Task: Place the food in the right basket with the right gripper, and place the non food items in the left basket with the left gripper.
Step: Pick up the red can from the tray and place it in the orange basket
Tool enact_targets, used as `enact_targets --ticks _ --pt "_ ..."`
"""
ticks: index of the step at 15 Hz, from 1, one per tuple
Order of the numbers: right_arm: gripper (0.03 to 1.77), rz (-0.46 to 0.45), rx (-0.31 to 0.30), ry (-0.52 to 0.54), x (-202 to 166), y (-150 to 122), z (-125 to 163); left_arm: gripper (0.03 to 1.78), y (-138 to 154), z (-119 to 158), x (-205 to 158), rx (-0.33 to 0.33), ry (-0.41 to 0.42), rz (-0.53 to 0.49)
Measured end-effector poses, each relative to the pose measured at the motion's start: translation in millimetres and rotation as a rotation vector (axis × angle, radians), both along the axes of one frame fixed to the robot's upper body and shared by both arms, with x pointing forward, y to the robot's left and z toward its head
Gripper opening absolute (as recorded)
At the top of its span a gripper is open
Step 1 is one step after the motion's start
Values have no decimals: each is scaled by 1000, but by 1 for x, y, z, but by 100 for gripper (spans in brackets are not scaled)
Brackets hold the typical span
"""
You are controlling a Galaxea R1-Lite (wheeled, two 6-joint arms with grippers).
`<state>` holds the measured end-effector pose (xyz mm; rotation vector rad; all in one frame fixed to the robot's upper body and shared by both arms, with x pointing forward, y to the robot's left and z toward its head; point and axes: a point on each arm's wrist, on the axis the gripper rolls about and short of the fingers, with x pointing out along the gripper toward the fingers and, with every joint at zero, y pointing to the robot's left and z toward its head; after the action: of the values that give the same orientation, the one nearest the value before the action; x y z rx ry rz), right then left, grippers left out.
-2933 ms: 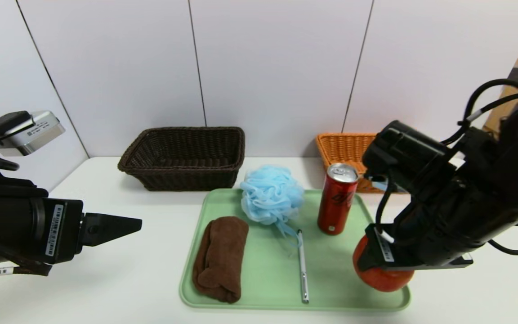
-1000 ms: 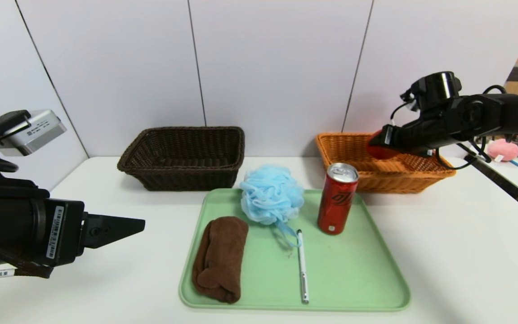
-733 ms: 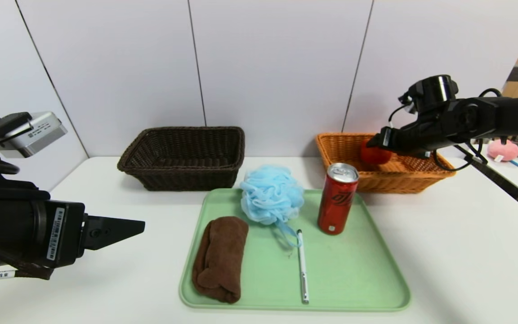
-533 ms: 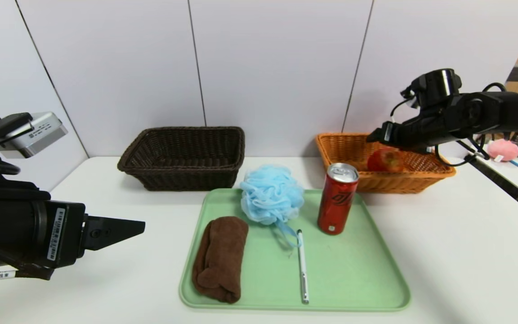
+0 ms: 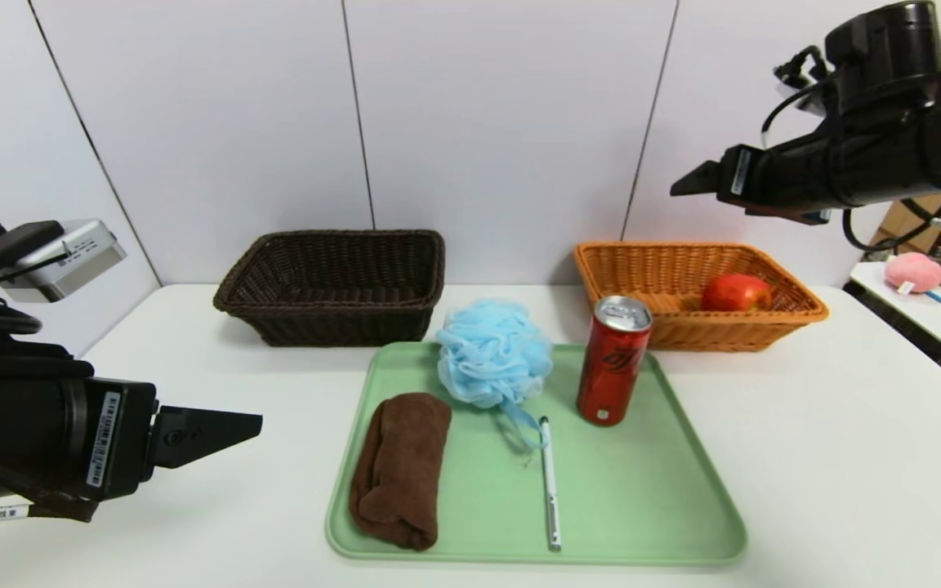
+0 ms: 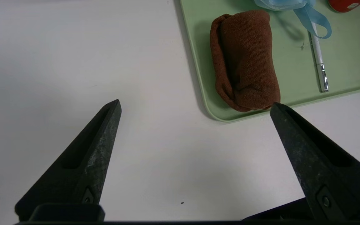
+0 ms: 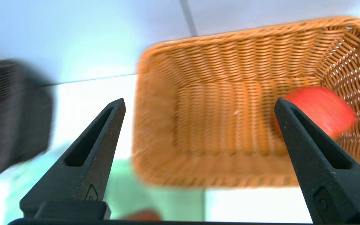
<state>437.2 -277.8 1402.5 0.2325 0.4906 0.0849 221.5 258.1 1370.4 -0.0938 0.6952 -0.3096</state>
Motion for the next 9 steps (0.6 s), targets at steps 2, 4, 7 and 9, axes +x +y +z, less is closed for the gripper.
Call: enact_targets --ticks 2,4,7,9 --pt "166 50 -15 4 -37 7 6 169 0 -1 0 2 3 0" --pt "167 110 -63 27 -76 9 0 169 0 -3 1 -2 -3 0" --pt "168 201 -124 63 -132 9 -18 169 0 -7 0 -1 -1 -1" --pt "169 255 -138 89 -168 8 -35 169 1 -9 -2 4 3 -1"
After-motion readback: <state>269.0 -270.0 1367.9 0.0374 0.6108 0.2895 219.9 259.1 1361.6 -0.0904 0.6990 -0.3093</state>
